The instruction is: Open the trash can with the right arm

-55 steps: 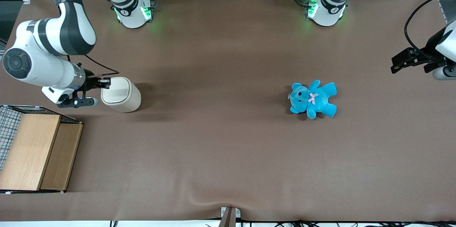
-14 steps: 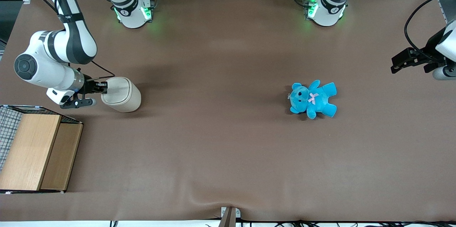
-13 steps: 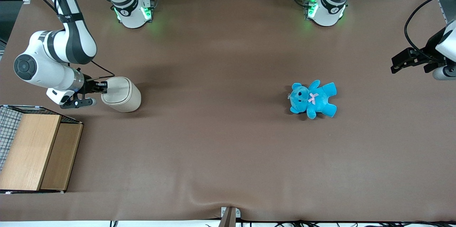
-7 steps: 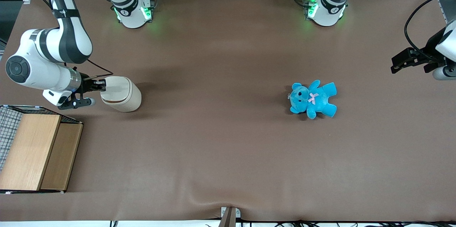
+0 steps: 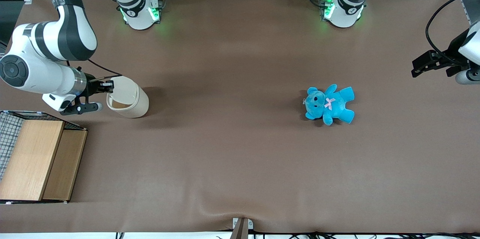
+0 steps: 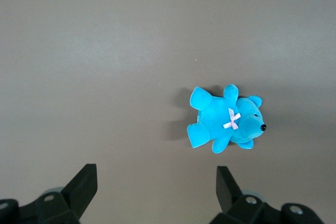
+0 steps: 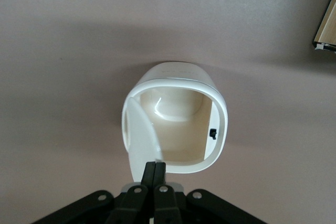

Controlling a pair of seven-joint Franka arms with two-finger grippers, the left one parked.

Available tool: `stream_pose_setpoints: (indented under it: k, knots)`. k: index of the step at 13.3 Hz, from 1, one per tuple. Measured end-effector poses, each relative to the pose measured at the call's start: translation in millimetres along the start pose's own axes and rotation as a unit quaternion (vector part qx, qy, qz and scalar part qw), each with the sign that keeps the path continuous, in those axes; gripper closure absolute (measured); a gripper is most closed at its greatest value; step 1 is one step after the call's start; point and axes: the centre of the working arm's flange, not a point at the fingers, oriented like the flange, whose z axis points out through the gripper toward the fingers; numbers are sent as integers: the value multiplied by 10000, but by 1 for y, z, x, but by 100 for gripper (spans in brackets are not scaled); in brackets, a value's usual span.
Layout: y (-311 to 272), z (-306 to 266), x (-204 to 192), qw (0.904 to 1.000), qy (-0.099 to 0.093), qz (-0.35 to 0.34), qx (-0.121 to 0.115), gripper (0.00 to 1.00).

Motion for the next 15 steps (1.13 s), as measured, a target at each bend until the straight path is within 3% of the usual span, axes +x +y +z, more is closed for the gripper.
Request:
stream_pose_setpoints:
  k: [3, 6, 9, 12, 15]
  knots:
    - [-7, -17, 0, 10000, 11, -49, -12, 88]
    - [-13, -34, 2, 9999, 137, -68, -32, 59]
    - [-13, -72, 5, 9988, 477, -68, -51, 28]
    - [-13, -115, 2, 9982, 596, -75, -54, 0]
    - [-5, -132, 5, 9977, 669, -15, -53, 0]
